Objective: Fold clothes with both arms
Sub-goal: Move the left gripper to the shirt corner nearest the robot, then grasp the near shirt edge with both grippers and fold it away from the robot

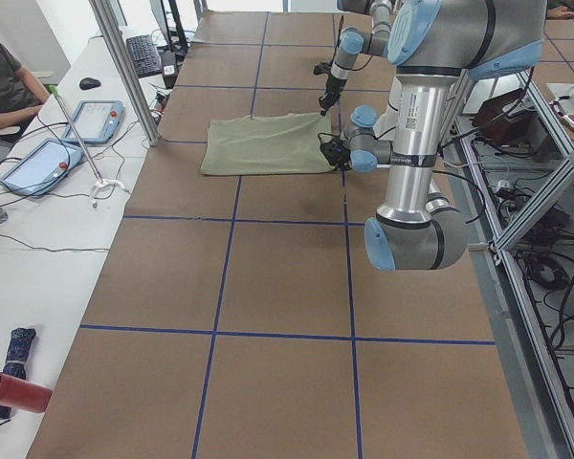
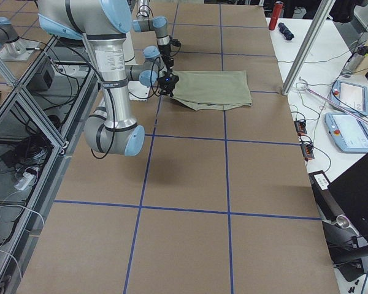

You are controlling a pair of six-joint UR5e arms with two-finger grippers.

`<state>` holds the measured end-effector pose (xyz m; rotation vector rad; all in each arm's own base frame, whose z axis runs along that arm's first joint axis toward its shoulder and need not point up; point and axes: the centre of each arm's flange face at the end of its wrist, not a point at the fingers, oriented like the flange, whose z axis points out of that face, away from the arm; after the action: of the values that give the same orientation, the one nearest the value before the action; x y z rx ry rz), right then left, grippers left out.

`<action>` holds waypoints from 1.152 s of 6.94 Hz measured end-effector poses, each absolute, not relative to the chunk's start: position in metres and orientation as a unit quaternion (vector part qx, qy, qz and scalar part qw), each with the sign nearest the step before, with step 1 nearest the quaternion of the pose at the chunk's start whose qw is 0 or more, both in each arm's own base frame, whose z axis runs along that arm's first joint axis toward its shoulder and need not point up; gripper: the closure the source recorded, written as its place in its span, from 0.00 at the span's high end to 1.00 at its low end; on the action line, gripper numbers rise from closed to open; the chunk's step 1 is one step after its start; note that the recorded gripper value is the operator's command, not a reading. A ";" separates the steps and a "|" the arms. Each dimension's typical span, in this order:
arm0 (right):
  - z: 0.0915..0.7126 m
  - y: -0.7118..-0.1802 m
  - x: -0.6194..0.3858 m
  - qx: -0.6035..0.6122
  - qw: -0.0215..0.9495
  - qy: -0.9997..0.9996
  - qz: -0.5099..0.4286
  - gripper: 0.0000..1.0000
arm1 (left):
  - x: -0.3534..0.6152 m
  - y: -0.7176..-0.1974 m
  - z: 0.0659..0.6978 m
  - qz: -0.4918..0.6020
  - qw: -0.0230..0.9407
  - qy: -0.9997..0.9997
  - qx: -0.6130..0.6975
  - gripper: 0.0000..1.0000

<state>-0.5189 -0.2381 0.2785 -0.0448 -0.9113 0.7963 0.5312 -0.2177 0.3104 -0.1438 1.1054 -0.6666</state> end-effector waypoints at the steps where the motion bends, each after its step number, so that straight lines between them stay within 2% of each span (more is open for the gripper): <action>1: 0.279 -0.238 -0.519 -0.021 0.822 -0.428 0.374 0.00 | 0.531 -0.218 0.309 -0.314 0.794 0.516 -0.069 0.00; 5: 0.278 -0.236 -0.513 -0.028 0.823 -0.430 0.371 0.00 | 0.511 -0.227 0.291 -0.322 0.779 0.533 -0.069 0.00; 8: 0.258 -0.213 -0.464 -0.101 0.819 -0.451 0.340 0.00 | 0.495 -0.169 0.256 -0.311 0.760 0.561 -0.104 0.00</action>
<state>-0.4639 -0.2134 0.2578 -0.2157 -0.9597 0.7235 0.4947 -0.1694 0.2563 -0.2271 1.2220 -0.6773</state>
